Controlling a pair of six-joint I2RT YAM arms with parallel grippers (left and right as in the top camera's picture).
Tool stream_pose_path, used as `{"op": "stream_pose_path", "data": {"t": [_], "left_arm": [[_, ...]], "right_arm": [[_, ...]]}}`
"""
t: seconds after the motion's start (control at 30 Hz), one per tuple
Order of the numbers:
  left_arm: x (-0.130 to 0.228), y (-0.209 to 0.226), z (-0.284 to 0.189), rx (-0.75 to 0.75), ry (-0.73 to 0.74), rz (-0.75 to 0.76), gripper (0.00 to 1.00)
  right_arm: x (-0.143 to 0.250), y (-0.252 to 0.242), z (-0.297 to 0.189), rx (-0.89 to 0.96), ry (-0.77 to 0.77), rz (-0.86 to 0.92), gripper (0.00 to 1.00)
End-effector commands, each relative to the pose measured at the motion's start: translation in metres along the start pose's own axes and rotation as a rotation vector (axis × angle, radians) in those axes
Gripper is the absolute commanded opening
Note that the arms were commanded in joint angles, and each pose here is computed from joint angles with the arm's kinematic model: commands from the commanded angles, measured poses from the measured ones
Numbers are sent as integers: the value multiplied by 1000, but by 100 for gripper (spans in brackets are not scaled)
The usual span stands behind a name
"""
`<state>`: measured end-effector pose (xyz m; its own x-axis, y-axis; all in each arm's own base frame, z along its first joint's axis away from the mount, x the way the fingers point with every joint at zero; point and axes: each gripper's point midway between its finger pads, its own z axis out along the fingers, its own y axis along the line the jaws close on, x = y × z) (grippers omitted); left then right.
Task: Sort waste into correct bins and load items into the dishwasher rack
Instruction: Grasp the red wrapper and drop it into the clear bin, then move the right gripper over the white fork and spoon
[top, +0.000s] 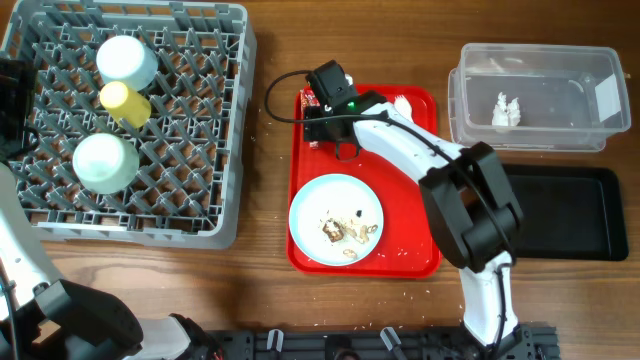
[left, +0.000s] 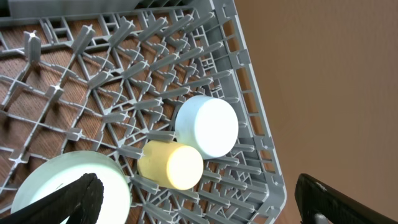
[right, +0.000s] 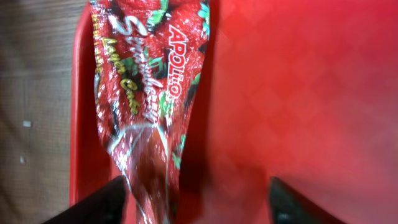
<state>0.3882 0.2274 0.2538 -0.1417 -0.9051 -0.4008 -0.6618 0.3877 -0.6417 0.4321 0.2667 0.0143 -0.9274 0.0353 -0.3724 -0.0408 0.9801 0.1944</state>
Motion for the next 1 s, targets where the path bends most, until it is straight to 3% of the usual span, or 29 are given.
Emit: {"op": "stream_pose_path", "data": {"t": [0.0,0.07,0.17,0.27,0.33,0.43,0.5,0.67,0.7,0.77,0.83,0.9,0.97], "left_arm": [[0,-5,-6,16,-8,2,100],[0,-5,-6,17,-8,2,100],[0,-5,-6,16,-8,2,100],[0,-5,-6,17,-8,2,100],[0,-5,-6,16,-8,2,100],[0,-5,-6,16,-8,2,100],[0,-5,-6,17,-8,2,100],[0,-5,-6,17,-8,2,100],[0,-5,-6,17,-8,2,100],[0,-5,-6,16,-8,2,100],[0,-5,-6,17,-8,2,100],[0,-5,-6,16,-8,2,100],[0,-5,-6,17,-8,2,100]], "right_arm": [[15,1,23,-13,49,77,52],[16,1,25,-12,51,76,38],[12,4,23,-21,37,115,4],[-17,1,-3,-41,-26,150,4],[-63,-28,-55,-38,-138,222,4],[-107,-109,-133,59,-289,369,4],[-116,-173,-169,141,-335,477,4],[-97,-288,-163,313,-247,415,4],[-92,-303,-158,331,-224,432,9],[-86,-316,-152,347,-200,452,18],[-84,-318,-149,350,-192,456,37],[-82,-314,-148,326,-177,456,43],[-80,-286,-140,168,-129,407,43]]}}
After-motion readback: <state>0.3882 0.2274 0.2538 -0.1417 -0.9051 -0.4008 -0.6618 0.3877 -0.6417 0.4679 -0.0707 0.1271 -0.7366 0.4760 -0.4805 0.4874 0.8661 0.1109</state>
